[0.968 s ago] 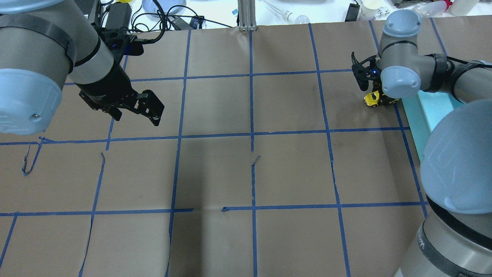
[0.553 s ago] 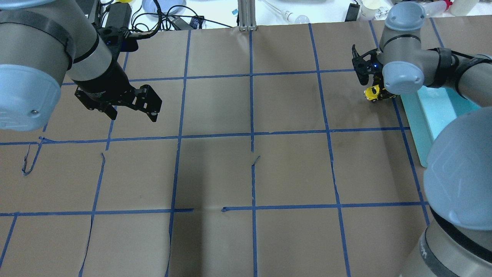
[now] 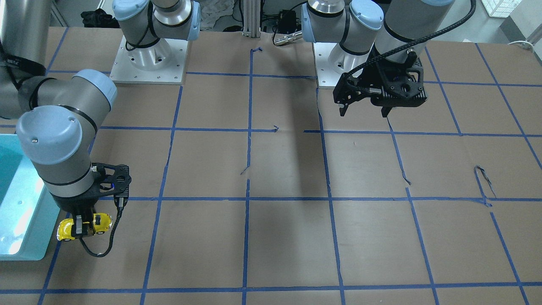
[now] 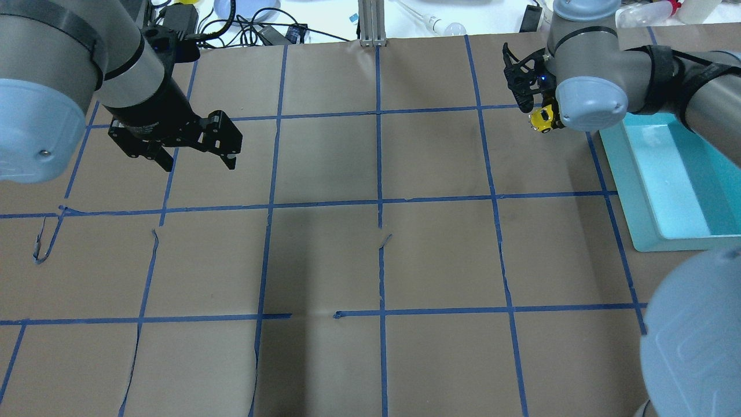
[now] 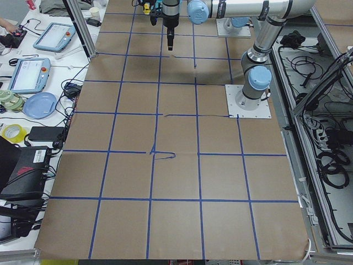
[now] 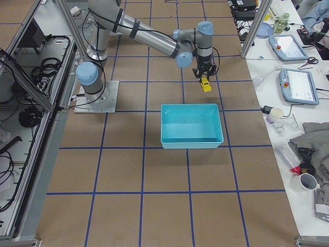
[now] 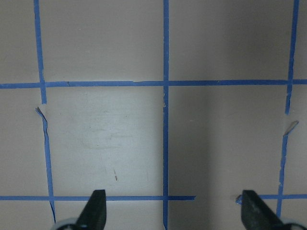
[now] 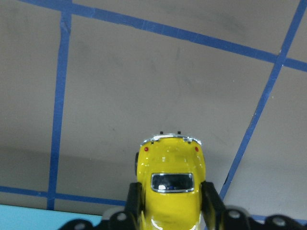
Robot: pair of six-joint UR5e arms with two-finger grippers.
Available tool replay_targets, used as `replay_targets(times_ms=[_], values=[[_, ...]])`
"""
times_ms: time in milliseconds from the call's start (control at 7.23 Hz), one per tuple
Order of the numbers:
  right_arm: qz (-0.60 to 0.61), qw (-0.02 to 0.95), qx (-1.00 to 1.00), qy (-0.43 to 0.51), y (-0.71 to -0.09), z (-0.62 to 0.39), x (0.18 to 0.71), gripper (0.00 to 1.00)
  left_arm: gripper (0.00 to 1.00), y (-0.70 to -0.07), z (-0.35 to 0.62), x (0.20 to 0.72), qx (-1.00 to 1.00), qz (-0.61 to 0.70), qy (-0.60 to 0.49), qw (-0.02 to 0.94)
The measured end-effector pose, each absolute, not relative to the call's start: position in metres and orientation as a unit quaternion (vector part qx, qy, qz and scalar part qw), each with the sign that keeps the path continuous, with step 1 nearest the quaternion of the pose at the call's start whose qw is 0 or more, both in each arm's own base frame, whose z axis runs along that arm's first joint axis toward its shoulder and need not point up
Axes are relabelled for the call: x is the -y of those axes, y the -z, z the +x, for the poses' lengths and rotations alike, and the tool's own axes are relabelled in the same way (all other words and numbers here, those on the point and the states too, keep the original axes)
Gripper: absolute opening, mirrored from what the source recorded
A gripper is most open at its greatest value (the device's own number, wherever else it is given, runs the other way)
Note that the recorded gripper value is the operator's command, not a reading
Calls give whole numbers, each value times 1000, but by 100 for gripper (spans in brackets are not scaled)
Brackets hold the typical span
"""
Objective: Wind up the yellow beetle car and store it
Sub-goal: 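Lift the car with the right gripper and carry it over the bin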
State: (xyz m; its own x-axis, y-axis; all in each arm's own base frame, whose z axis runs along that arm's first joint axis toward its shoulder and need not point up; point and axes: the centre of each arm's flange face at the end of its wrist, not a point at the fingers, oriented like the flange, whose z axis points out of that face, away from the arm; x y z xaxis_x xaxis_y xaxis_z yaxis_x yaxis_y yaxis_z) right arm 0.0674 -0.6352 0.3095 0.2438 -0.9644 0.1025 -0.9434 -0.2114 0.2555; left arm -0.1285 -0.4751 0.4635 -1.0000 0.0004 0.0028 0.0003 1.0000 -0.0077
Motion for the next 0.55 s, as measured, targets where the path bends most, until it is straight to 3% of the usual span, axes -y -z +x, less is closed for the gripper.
replay_targets(times_ms=[553], values=[[777, 134, 613, 44, -328, 46, 630, 0, 100, -459, -128, 480, 1000, -17, 3, 4]])
